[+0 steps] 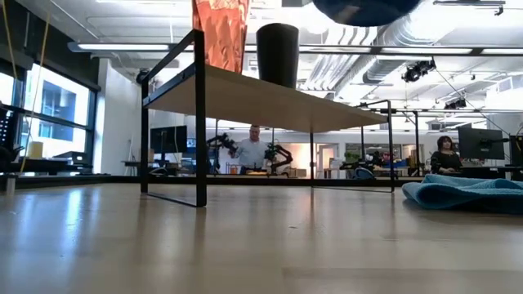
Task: Stack small to large cups/mugs on shelf
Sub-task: Put the blue mug on the shelf
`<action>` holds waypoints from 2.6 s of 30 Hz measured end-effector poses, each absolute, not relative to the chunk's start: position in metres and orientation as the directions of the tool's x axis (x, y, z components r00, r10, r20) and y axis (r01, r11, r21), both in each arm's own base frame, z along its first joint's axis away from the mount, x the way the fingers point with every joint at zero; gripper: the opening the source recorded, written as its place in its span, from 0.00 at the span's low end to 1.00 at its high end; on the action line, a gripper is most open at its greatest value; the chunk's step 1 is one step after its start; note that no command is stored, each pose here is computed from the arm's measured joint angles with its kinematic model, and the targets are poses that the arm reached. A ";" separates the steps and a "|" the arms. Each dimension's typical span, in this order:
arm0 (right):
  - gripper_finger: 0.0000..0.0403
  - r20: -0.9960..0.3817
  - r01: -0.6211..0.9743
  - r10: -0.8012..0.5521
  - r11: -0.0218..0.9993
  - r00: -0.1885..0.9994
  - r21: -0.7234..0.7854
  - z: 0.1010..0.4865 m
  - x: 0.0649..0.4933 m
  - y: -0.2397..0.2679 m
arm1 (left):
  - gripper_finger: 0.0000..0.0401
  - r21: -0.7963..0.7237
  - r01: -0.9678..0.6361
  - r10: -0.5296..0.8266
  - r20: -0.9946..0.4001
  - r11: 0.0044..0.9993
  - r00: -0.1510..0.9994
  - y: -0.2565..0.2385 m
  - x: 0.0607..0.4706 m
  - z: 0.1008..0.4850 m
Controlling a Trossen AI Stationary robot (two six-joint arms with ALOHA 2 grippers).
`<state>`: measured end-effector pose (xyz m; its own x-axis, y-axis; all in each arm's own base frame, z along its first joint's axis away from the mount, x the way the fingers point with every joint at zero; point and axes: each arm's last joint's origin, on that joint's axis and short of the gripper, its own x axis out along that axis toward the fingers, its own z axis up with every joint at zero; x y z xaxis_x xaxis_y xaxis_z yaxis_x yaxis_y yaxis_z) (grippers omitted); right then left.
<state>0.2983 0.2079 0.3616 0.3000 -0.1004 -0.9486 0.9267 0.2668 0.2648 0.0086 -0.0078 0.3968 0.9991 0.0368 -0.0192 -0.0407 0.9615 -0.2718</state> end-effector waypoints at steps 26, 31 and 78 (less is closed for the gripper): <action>0.00 -0.897 0.889 -0.114 0.235 0.427 0.393 0.414 0.172 0.056 | 0.21 -0.325 -0.186 0.195 -0.006 0.927 0.981 0.003 0.022 0.403; 0.00 -0.872 0.873 -0.162 0.257 0.462 0.415 0.422 0.155 0.025 | 0.21 -0.333 -0.198 0.195 -0.043 0.922 0.980 0.007 0.033 0.403; 0.00 -0.918 0.727 -0.069 0.635 0.392 0.262 0.418 0.226 -0.179 | 0.21 -0.506 -0.277 0.242 -0.135 0.817 0.961 0.015 0.046 0.398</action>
<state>0.2261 -0.1787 0.4185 0.3915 -0.0692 -0.9176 0.7265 0.6352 0.2621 0.0456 0.0148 0.3980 0.9608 0.2425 -0.1345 -0.2770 0.8170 -0.5058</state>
